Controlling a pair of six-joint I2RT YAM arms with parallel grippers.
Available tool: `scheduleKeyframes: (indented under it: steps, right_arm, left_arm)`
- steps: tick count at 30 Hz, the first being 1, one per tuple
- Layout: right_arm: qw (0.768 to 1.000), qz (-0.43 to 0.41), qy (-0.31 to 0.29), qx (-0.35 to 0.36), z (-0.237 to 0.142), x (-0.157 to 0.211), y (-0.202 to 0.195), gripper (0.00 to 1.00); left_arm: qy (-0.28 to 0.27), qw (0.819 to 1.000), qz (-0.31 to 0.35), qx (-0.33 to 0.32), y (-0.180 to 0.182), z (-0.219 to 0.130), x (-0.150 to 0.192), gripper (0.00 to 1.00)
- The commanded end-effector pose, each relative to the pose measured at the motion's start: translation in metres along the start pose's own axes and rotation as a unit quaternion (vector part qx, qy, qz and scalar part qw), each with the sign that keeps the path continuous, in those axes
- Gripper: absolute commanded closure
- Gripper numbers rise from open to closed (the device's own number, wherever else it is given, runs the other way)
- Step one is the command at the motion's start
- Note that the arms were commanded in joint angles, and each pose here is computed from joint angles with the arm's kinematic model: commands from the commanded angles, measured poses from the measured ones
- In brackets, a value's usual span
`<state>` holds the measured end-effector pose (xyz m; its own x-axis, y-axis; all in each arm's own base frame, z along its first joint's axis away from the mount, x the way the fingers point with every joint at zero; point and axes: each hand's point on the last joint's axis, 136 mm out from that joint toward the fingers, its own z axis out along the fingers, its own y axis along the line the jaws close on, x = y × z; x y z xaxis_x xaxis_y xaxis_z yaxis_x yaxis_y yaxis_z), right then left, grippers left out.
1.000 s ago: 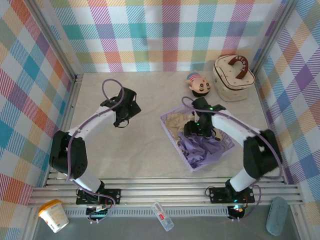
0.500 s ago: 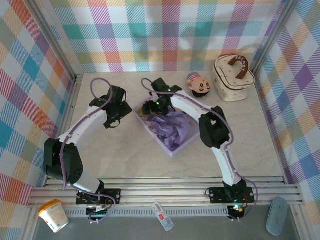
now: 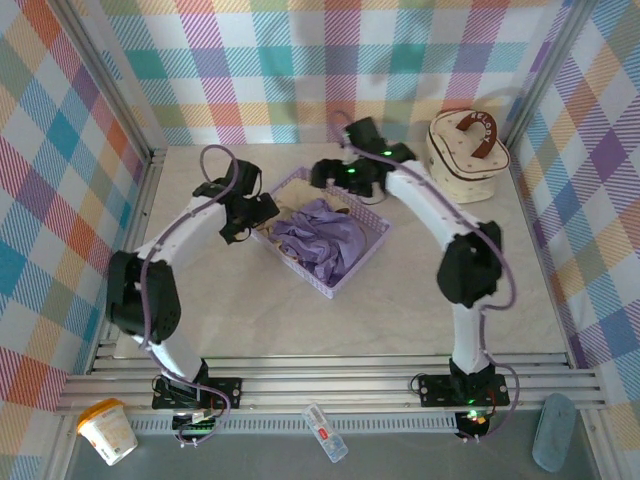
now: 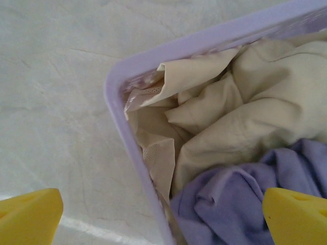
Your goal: Fold and stack the mixed laundry pile
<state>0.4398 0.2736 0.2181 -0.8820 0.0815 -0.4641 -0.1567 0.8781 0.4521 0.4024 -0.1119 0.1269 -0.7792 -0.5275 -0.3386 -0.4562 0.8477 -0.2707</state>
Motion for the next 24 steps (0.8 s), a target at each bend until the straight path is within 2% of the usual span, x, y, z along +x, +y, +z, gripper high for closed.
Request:
scheduleKeyframes:
  steps: [1, 6, 9, 13, 17, 24]
  right_arm:
    - [0.999, 0.004, -0.002, 0.036, -0.025, 0.019, -0.023, 0.01]
    - [0.996, 0.025, 0.032, 0.084, -0.03, 0.067, -0.058, 0.01]
    - [0.993, 0.043, 0.05, 0.093, -0.024, 0.085, -0.069, 0.01]
    - [0.993, 0.049, 0.061, 0.091, -0.018, 0.09, -0.07, 0.01]
    - [0.993, 0.043, 0.063, 0.09, -0.017, 0.086, -0.068, 0.0]
    - [0.992, 0.039, 0.071, 0.101, -0.013, 0.088, -0.072, 0.0]
  left_arm:
    - [0.006, 1.0, 0.01, 0.019, -0.018, 0.013, -0.013, 0.0]
    - [-0.004, 1.0, 0.007, -0.002, -0.016, 0.041, -0.023, 0.0]
    - [-0.014, 0.999, -0.022, -0.04, 0.005, 0.062, -0.036, 0.0]
    - [-0.032, 0.989, -0.101, -0.1, 0.049, 0.086, -0.065, 0.0]
    - [-0.05, 0.975, -0.159, -0.145, 0.09, 0.086, -0.092, 0.0]
    - [-0.086, 0.948, -0.234, -0.197, 0.166, 0.052, -0.125, 0.0]
